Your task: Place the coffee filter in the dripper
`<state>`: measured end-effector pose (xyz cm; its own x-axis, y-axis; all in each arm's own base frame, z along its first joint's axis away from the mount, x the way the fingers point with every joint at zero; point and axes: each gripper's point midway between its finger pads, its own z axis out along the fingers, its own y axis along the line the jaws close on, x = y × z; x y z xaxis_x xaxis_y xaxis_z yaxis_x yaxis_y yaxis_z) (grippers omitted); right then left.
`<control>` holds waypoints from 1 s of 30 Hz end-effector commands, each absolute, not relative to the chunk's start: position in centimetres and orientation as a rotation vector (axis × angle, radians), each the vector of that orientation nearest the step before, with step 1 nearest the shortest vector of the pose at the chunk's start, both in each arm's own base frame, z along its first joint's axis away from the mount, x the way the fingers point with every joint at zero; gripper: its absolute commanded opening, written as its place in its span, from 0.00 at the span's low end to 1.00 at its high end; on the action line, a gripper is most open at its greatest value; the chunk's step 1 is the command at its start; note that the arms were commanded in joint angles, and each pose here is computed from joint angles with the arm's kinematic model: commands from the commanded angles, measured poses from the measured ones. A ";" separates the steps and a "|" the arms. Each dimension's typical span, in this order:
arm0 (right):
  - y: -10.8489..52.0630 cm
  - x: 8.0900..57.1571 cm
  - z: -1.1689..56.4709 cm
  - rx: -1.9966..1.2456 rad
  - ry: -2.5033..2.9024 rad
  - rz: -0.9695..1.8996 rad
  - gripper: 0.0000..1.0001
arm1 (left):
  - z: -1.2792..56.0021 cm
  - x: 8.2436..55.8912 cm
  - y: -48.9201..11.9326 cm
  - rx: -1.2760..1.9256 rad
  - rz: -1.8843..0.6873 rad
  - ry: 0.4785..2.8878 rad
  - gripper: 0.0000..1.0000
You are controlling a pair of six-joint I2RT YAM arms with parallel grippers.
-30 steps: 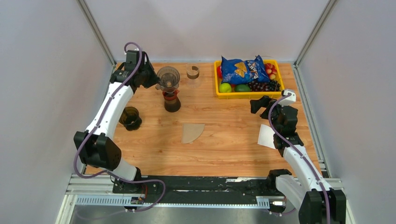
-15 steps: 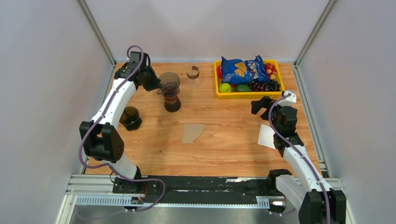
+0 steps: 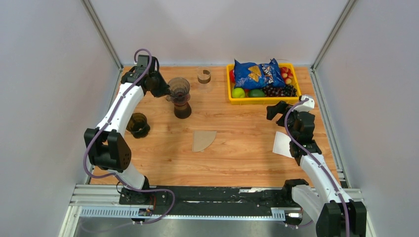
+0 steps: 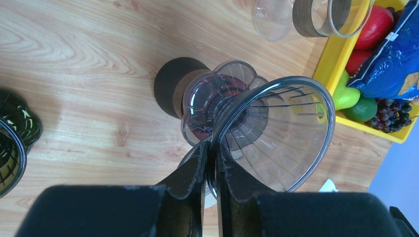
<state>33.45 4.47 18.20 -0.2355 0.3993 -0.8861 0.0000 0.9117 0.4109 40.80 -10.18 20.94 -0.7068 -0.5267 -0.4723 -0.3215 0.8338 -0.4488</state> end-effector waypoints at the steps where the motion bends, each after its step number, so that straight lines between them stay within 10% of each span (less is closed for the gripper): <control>1: 4.1 34.1 20.5 0.324 1.719 0.384 1.00 | 24.0 41.1 -9.6 -0.602 -0.452 2.316 0.21; 10: 4.0 34.0 20.6 0.329 1.719 0.380 1.00 | 24.9 41.2 -9.8 -0.577 -0.469 2.295 0.42; 30: 4.0 34.3 20.2 0.335 1.733 0.376 1.00 | 25.6 39.0 -11.7 -0.492 -0.627 2.294 0.51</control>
<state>33.57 4.17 17.94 -0.2364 0.3998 -0.8856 0.0197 0.9132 0.4070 39.31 -11.56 23.41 -0.7093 -0.5135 -0.4828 -0.2294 0.8159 -0.5307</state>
